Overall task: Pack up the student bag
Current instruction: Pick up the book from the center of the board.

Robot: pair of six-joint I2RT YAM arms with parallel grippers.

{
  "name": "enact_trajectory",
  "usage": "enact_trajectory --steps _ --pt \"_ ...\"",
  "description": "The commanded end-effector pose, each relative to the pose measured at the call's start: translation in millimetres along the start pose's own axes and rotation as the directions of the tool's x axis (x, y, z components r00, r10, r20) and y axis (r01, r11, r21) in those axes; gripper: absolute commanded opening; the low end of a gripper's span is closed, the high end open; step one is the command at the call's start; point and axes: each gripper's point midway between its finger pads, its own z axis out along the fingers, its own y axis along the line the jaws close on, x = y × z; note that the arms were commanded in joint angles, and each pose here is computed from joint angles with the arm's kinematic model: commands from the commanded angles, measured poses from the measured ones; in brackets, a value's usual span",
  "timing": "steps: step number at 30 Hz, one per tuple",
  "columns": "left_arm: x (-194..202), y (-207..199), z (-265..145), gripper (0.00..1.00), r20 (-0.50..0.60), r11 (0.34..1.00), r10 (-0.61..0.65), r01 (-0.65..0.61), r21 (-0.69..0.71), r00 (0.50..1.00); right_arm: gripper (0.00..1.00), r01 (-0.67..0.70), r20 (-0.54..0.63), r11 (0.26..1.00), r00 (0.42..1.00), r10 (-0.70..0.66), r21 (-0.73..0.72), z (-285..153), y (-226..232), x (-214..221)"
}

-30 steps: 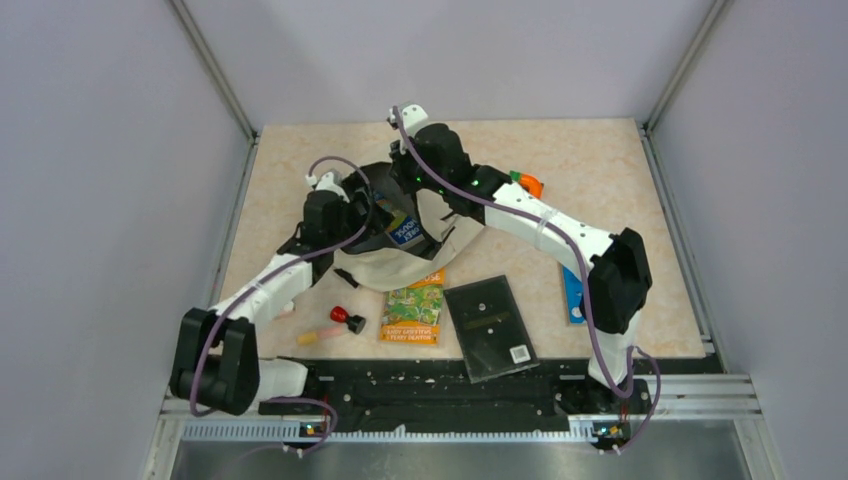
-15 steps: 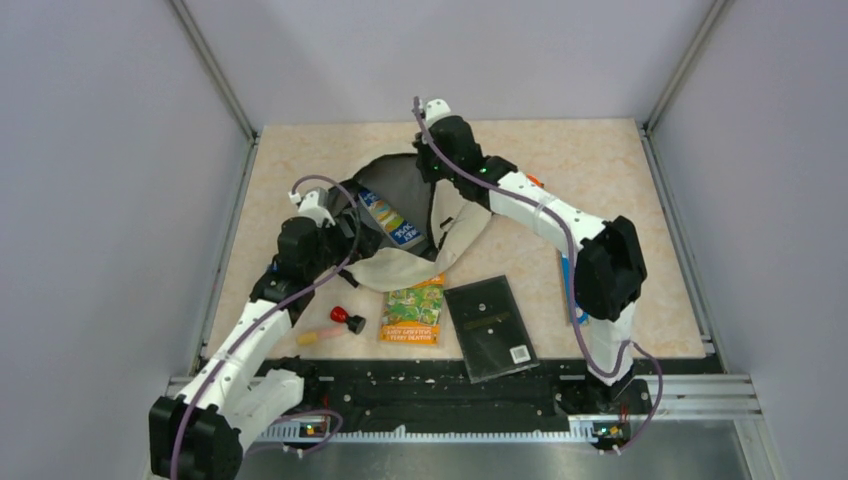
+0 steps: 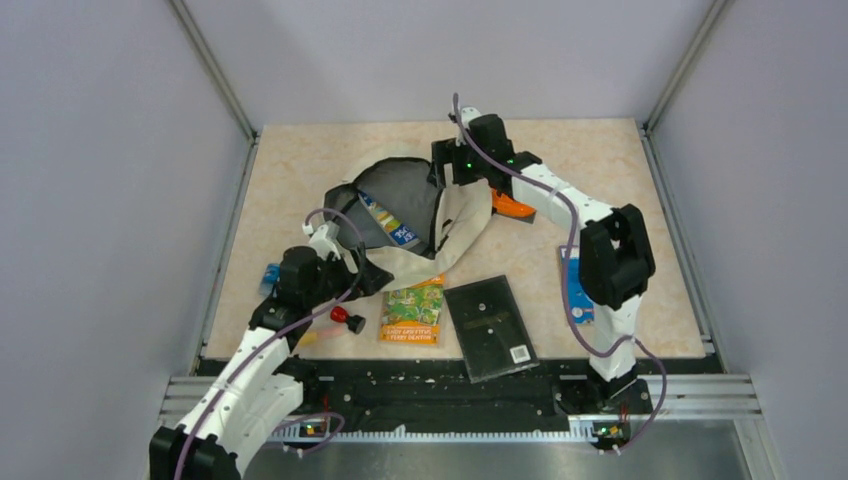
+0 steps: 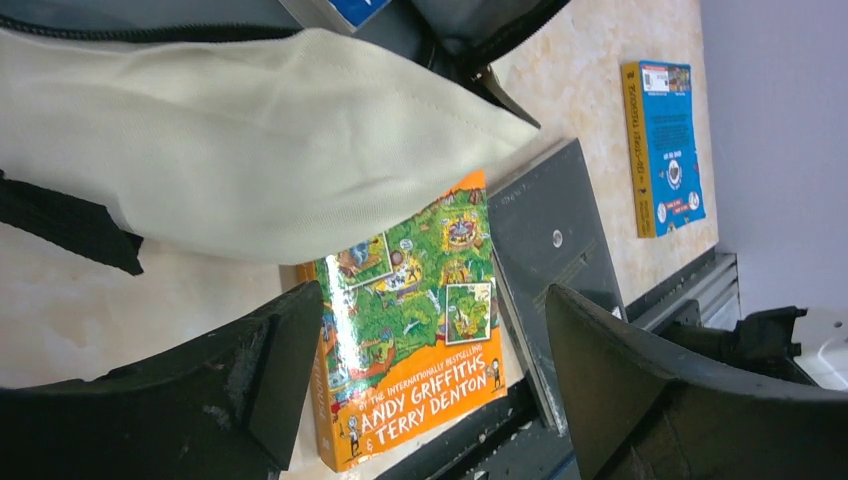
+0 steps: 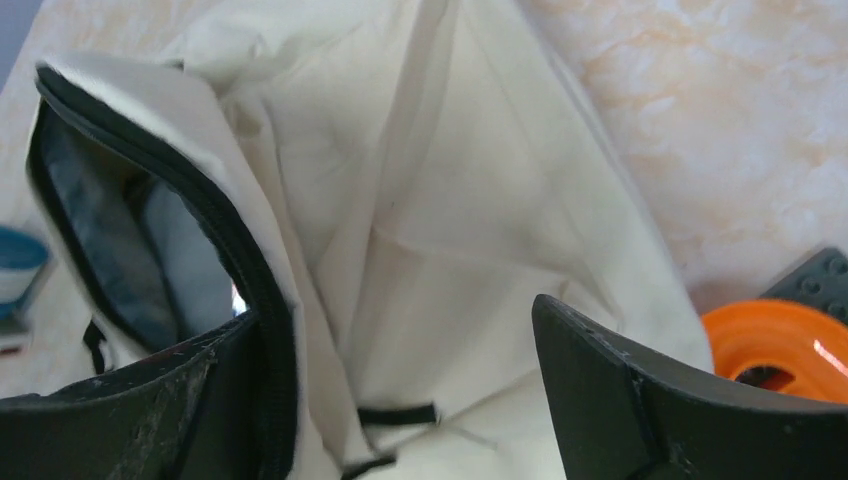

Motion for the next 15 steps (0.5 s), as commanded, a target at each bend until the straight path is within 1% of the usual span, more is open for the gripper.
enact_trajectory --steps 1,2,4,6,9,12,15 --pt "8.6 -17.3 -6.5 0.86 -0.01 0.993 0.02 -0.019 0.115 1.0 0.89 0.028 0.123 0.991 0.992 -0.011 -0.133 -74.6 41.1 -37.9" --pt "11.1 -22.3 -8.1 0.85 -0.016 0.988 0.039 -0.036 0.15 0.999 0.89 0.023 0.131 0.992 0.991 -0.006 -0.123 -84.7 40.6 -37.4" --pt "19.8 -24.0 -9.9 0.84 -0.041 0.985 0.055 -0.047 0.168 0.998 0.89 0.001 0.143 0.996 0.99 0.012 -0.09 -103.8 36.4 -34.0" --pt "27.1 -17.5 -9.8 0.84 -0.059 0.989 0.057 -0.049 0.141 0.997 0.89 -0.036 0.15 0.998 0.988 0.044 -0.052 -121.6 31.1 -26.6" --pt "38.1 -6.7 -9.0 0.84 -0.091 0.994 0.042 -0.033 0.099 0.995 0.89 -0.076 0.149 0.997 0.986 0.08 -0.034 -141.5 27.5 -9.3" --pt "46.4 -0.7 -8.2 0.84 -0.108 0.997 0.011 -0.003 0.079 0.994 0.89 -0.11 0.13 0.993 0.985 0.116 -0.049 -158.3 29.9 10.9" --pt "50.7 1.2 -7.5 0.84 -0.103 0.997 -0.01 0.018 0.078 0.995 0.89 -0.186 0.083 0.977 0.977 0.194 -0.101 -168.8 38.7 42.7"
